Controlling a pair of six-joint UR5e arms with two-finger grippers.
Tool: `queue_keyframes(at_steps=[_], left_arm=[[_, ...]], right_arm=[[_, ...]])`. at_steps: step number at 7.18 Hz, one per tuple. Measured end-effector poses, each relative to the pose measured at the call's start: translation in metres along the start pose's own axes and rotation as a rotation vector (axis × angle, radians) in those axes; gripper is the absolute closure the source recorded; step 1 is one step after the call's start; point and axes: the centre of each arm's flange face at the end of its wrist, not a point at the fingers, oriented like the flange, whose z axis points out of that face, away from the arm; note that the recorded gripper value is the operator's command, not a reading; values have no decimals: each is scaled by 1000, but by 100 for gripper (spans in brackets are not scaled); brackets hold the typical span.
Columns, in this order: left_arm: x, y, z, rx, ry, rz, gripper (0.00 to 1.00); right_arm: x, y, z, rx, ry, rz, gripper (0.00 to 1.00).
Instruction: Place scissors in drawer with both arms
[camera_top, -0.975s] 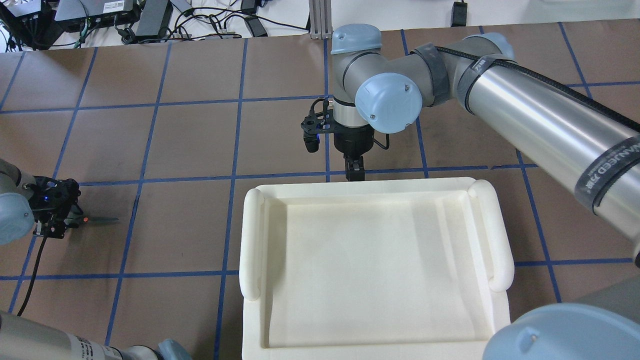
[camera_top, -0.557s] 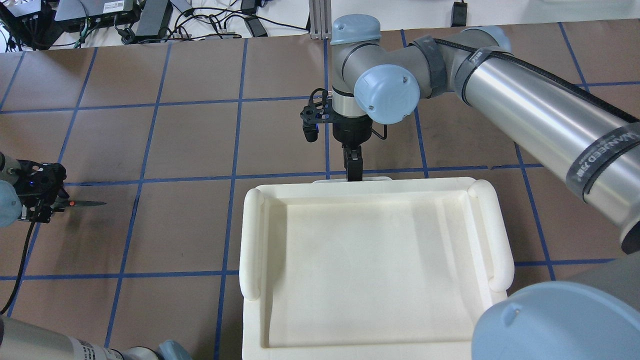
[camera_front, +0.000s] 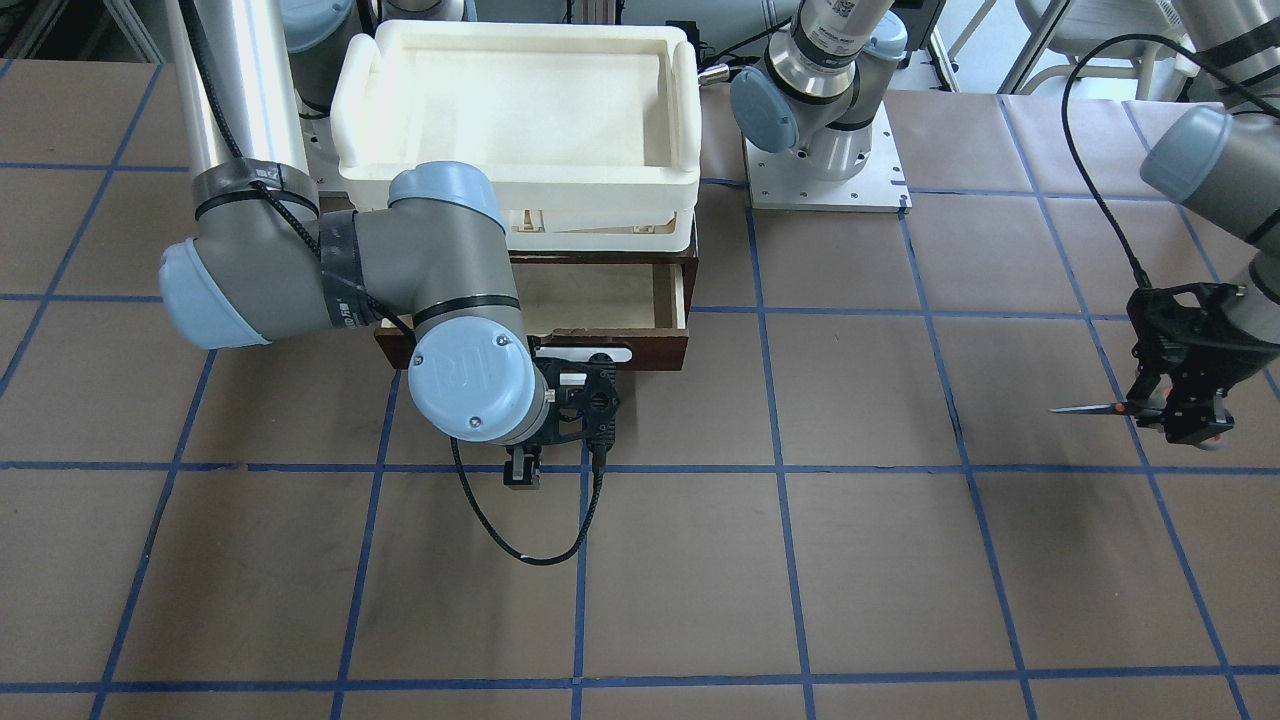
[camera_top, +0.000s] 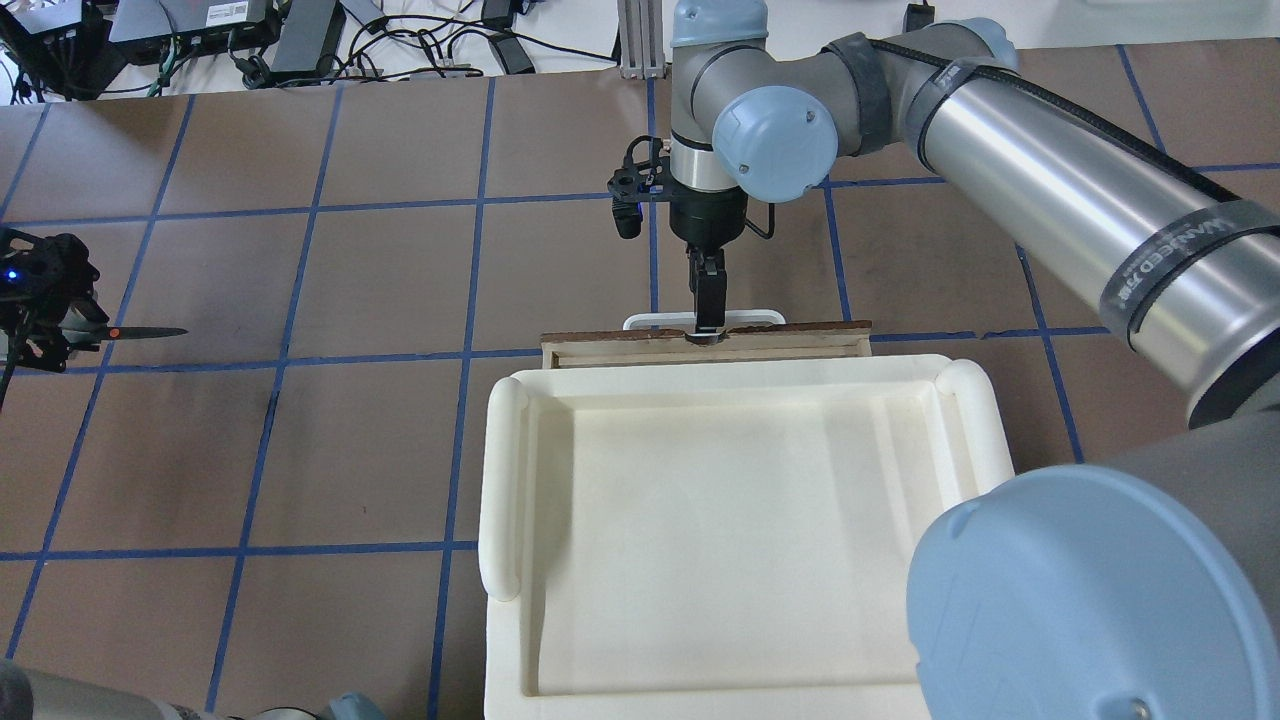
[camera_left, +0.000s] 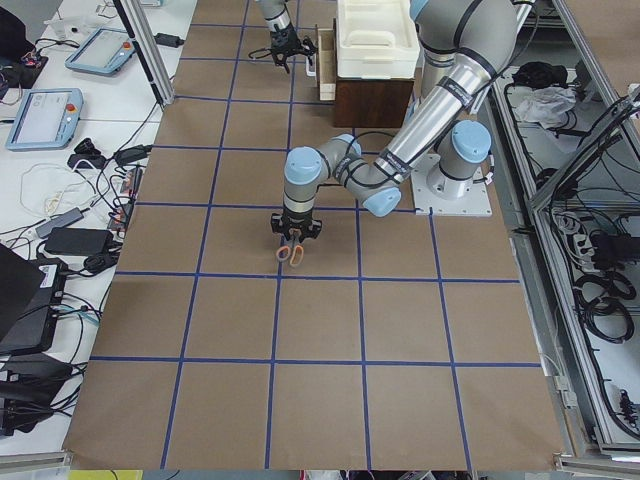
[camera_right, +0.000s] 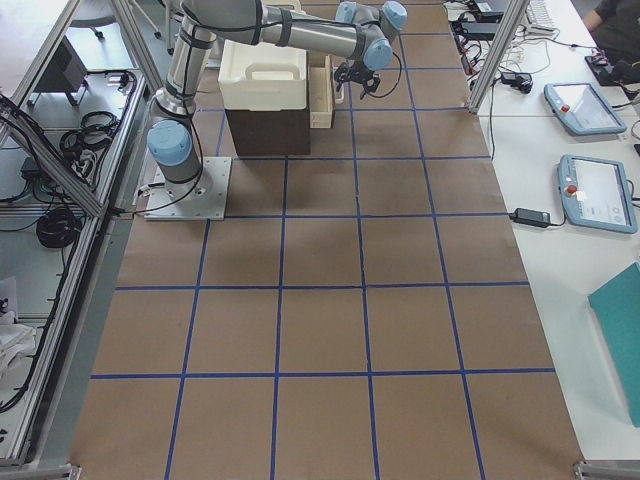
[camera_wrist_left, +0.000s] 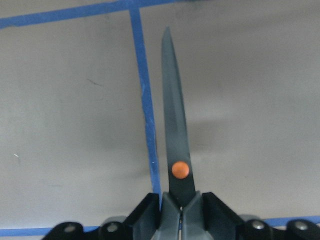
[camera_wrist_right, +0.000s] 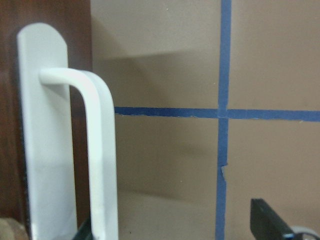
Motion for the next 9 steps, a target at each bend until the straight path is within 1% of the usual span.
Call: queue_keyframes(at_steps=[2,3,4,5,8,9], left_arm=[[-47,-32,-60,14,10,-65,96],[-62,-55,-78,15,6,-94,96],[-75,-87,-89,17,0,-120,96],[-87,-126,-96,21,-7,-154,96],[-105,-246,-107,39,-20,-279,96],[-107,-281,-110,45,-23,-306,96]], right_arm=[[25,6,-7,10,19,0,0],[36,6,-7,13,25,0,0],[44,5,-6,14,28,0,0],[49,4,-7,16,35,-3,0],[60,2,-19,21,64,-15,0],[63,2,-22,22,71,-19,0]])
